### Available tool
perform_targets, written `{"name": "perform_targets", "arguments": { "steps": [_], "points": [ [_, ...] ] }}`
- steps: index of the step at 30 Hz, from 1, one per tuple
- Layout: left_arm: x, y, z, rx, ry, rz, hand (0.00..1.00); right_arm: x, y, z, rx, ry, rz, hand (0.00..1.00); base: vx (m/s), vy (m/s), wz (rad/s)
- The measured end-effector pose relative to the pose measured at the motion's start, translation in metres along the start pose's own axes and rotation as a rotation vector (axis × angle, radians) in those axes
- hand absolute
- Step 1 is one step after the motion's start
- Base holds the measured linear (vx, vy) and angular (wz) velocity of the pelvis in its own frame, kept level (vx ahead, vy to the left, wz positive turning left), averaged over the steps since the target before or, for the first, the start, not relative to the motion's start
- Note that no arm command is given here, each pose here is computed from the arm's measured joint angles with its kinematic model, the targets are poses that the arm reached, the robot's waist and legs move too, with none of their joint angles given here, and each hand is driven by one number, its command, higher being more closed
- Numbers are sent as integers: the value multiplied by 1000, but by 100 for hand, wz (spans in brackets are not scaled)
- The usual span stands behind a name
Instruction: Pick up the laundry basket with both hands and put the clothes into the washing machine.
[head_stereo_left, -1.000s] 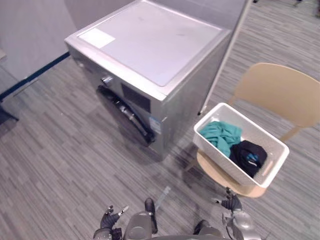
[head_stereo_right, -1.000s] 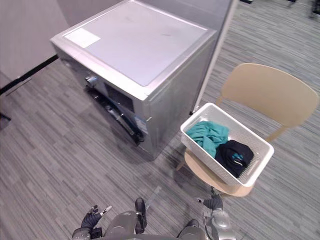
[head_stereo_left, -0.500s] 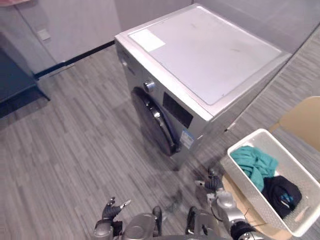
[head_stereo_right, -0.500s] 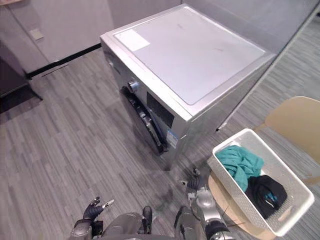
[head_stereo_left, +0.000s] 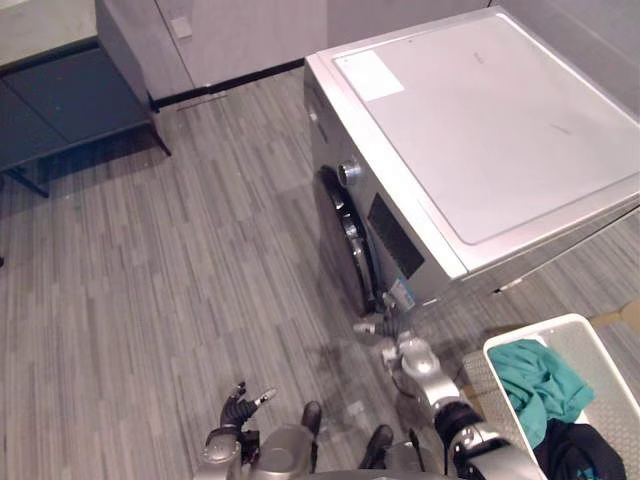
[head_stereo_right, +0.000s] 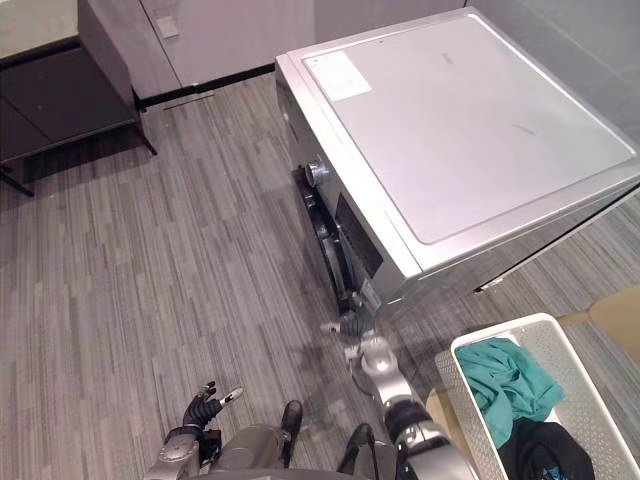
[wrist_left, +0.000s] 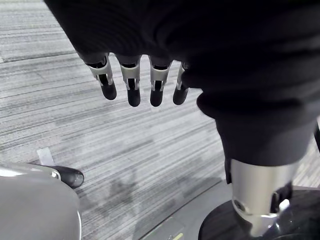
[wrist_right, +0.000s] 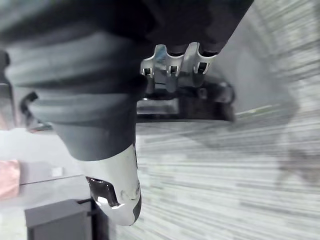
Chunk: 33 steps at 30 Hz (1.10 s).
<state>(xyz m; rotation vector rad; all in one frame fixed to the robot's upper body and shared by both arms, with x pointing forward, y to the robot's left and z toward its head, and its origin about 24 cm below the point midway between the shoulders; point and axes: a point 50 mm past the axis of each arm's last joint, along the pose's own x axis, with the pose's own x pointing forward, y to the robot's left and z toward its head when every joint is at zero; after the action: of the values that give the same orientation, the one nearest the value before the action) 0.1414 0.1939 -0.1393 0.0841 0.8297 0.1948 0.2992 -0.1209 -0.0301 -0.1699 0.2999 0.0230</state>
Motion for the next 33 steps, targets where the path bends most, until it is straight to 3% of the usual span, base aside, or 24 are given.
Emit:
{"name": "perform_targets", "arguments": {
  "steps": [7, 10, 13, 19, 22, 24, 27, 30, 33],
  "points": [
    [2, -2, 8, -9, -30, 28, 0, 38, -49, 110, -22, -277, -218, 0, -162, 26, 27],
    [2, 1, 8, -9, -29, 39, 0, 40, -52, 127, 1, -315, -251, 0, -187, 0, 10],
    [3, 1, 12, -18, -41, 38, 0, 41, -38, 140, 13, -347, -205, 0, -139, -10, 0],
    [8, -5, 42, -44, -161, 32, 0, 41, 1, 168, 197, -372, -92, 0, -84, -112, 41],
    [10, -18, 68, -24, -252, -18, 0, 37, 15, 210, 213, -472, -38, 0, 34, -186, 83],
    [9, -28, 88, -16, -329, -56, 0, 14, 45, 270, 195, -675, 78, 0, 24, -275, 71],
    [5, -39, 102, -38, -388, -84, 0, -25, 82, 316, 167, -898, 206, 0, 34, -180, 39],
    [3, -46, 111, -57, -418, -102, 0, -52, 117, 319, 119, -987, 325, 0, 25, -88, 0],
    [4, -47, 123, -57, -454, -105, 0, -57, 124, 304, 83, -992, 361, 0, -45, -29, -31]
  ]
}}
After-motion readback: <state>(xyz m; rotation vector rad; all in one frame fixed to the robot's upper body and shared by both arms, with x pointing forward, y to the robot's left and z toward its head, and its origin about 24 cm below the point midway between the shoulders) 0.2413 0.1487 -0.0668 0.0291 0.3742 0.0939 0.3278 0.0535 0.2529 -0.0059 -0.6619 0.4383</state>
